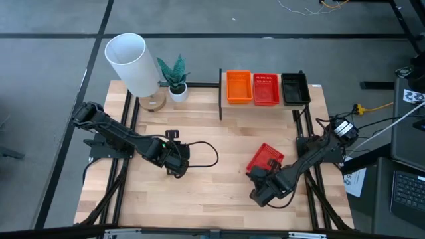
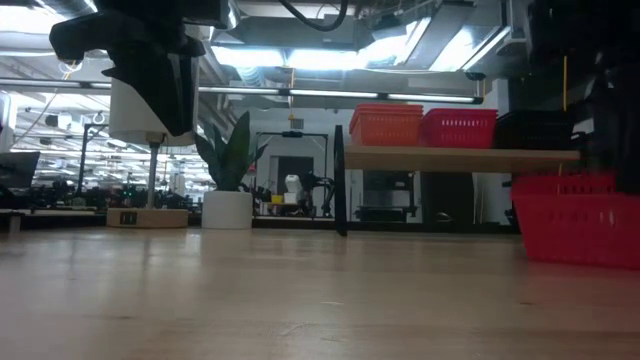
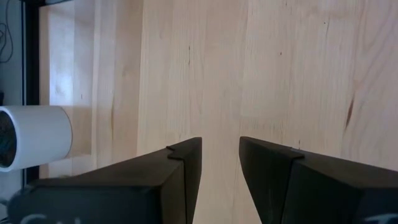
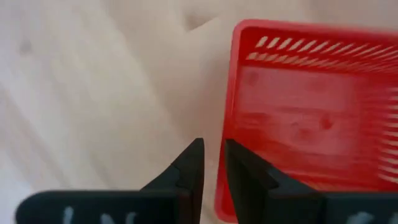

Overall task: Stack baskets on shelf by color
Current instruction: Stack the red basket on top of the red basket on the shelf

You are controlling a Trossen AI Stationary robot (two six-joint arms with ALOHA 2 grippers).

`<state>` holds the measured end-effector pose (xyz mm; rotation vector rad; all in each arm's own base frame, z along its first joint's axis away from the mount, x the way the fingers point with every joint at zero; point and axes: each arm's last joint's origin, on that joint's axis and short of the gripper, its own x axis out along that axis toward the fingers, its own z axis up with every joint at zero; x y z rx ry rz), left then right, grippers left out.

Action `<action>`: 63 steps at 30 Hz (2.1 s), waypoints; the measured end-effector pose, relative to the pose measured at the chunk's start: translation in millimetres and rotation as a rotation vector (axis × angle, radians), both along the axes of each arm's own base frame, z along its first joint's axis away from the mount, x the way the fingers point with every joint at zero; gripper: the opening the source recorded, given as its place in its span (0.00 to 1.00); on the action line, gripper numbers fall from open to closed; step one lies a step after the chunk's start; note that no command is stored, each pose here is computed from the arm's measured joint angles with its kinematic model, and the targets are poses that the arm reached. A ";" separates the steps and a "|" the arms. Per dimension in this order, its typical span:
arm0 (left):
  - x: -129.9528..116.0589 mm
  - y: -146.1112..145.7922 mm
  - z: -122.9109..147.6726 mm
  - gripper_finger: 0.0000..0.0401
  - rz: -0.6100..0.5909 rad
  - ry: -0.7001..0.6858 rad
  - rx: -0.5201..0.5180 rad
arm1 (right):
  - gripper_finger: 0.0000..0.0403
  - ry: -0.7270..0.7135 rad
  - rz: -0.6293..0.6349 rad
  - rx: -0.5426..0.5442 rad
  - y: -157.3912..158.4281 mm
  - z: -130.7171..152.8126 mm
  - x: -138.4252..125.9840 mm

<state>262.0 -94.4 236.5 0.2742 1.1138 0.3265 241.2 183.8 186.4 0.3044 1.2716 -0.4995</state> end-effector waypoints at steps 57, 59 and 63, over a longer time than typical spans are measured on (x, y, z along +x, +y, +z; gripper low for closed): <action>0.6 -0.2 0.0 0.25 -0.027 0.007 0.011 | 0.00 -0.132 0.271 -0.426 0.3 146.2 4.3; 1.0 0.1 0.2 0.25 -0.025 0.005 0.010 | 0.00 -0.114 0.333 -0.502 -12.8 152.5 6.3; 1.9 0.0 0.3 0.25 -0.025 -0.004 0.006 | 0.00 -0.071 0.353 -0.617 -53.5 165.3 8.1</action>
